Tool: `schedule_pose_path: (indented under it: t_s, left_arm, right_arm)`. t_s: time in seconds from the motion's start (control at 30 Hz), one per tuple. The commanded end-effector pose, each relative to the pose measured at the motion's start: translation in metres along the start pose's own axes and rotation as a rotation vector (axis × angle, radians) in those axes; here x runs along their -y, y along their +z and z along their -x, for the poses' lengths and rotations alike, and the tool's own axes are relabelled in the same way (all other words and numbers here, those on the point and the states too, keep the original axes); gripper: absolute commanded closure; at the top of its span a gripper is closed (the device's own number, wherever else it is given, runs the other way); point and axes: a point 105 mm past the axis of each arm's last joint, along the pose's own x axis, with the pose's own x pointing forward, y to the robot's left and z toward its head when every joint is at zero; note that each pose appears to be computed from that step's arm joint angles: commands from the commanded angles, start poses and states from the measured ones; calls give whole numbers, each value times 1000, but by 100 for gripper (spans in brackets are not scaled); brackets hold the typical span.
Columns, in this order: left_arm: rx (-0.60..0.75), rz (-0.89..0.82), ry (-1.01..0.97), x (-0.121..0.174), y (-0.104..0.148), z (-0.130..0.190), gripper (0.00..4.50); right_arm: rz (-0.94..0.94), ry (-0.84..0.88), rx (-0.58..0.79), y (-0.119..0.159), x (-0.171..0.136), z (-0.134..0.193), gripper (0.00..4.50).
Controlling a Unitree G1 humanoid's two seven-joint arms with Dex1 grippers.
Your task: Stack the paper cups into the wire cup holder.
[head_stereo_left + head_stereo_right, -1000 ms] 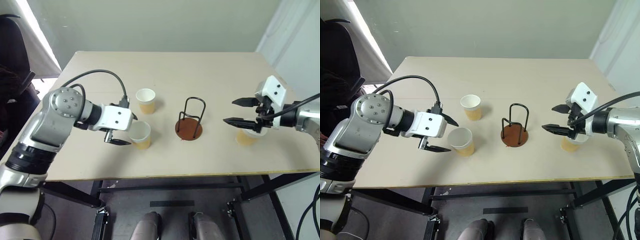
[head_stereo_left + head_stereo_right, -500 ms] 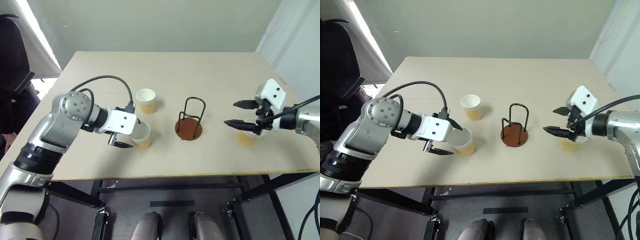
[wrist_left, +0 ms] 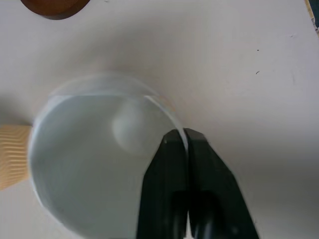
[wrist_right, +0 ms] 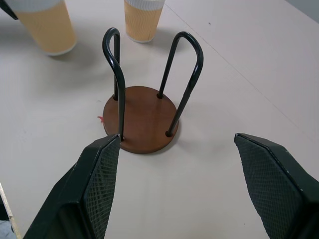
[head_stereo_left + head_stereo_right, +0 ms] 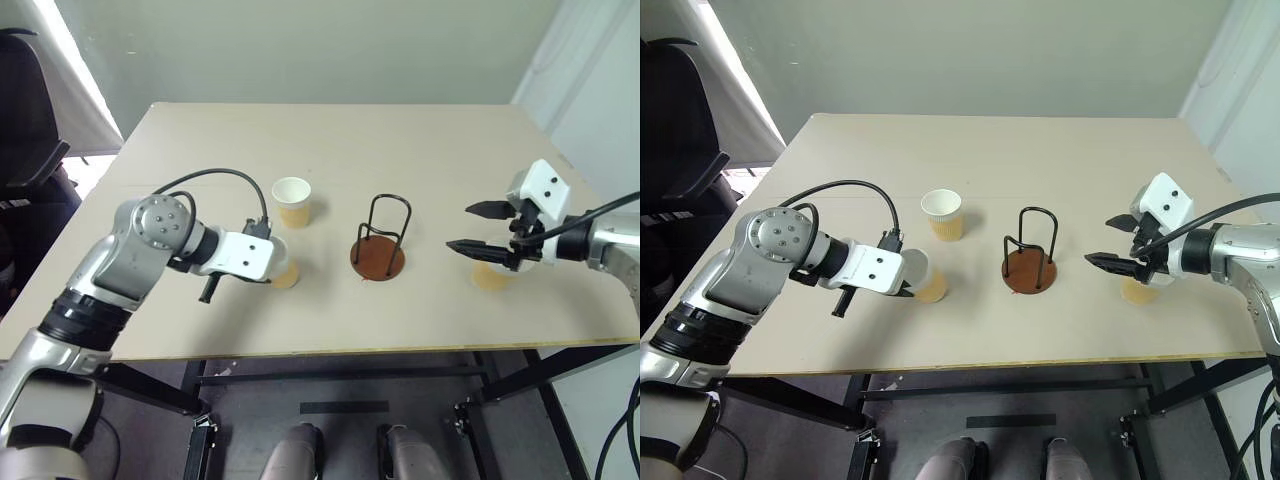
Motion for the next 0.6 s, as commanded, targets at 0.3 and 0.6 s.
schedule_pose_path:
  t_s: [0.3,0.6]
  left_arm:
    - [151,21,150,-45,27,36,447]
    - [315,-3,250,-95,58,60,447]
  right_arm:
    - [34,-25,26,6,4,6,79]
    - [78,-8,9,6,5,9,79]
